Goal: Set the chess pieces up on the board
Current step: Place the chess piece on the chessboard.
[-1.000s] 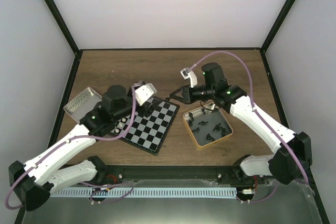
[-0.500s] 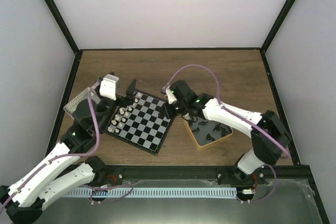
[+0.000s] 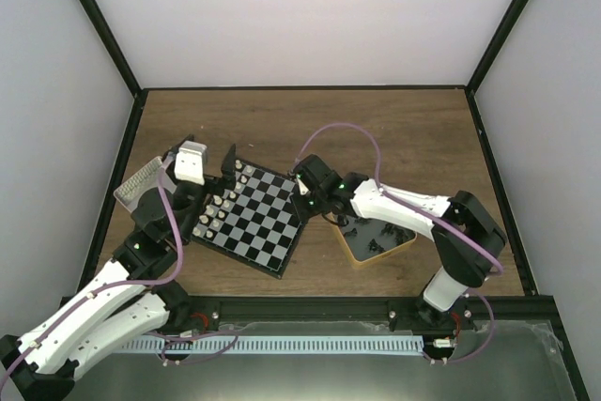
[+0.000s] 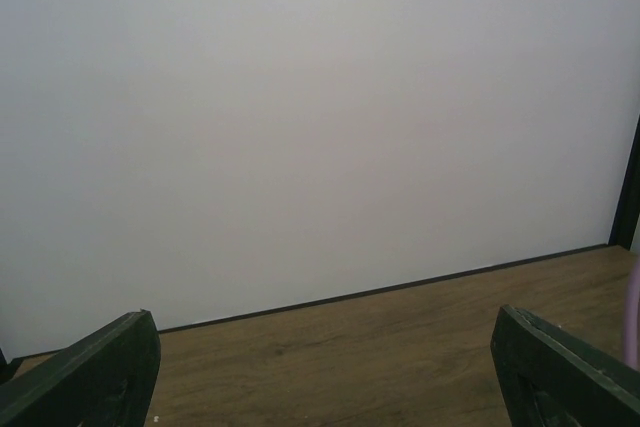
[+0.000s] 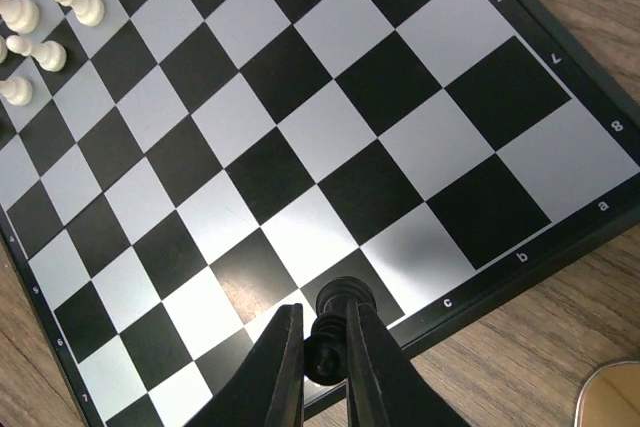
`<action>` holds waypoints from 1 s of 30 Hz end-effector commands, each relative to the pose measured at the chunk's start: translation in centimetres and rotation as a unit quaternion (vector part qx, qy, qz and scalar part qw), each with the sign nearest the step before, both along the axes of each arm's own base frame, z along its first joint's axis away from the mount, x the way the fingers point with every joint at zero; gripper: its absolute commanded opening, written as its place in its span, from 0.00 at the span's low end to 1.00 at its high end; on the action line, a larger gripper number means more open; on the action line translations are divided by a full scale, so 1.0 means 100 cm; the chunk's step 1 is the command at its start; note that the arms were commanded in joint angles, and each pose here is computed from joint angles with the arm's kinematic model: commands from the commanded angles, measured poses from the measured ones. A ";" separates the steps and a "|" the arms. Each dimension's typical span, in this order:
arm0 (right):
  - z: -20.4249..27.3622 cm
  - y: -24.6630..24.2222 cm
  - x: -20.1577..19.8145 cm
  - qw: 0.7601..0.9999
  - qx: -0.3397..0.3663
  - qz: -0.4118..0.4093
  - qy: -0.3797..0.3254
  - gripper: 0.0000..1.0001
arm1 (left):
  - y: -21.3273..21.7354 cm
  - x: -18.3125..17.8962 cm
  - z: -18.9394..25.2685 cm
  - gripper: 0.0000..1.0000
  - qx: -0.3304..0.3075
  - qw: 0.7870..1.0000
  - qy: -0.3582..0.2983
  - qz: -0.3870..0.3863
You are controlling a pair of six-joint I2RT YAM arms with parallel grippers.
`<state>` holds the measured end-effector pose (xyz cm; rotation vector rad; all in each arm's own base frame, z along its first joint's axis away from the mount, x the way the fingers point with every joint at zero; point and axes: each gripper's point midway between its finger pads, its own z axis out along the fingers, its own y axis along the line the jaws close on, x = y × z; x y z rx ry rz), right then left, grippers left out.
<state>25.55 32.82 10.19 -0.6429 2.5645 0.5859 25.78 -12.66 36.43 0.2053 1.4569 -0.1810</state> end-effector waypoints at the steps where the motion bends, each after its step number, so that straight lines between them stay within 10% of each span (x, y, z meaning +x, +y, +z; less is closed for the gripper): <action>1: -0.013 -0.002 -0.004 1.000 -0.017 -0.003 0.009 0.04 | 0.005 -0.001 0.007 0.93 -0.007 1.000 -0.014 0.010; 22: -0.040 0.004 -0.013 0.999 -0.040 0.018 0.023 0.09 | 0.006 0.002 0.005 0.93 0.000 1.000 -0.013 0.020; 30: -0.030 0.007 -0.014 0.999 -0.029 0.015 0.027 0.28 | 0.006 0.002 0.005 0.93 0.001 1.000 -0.012 0.020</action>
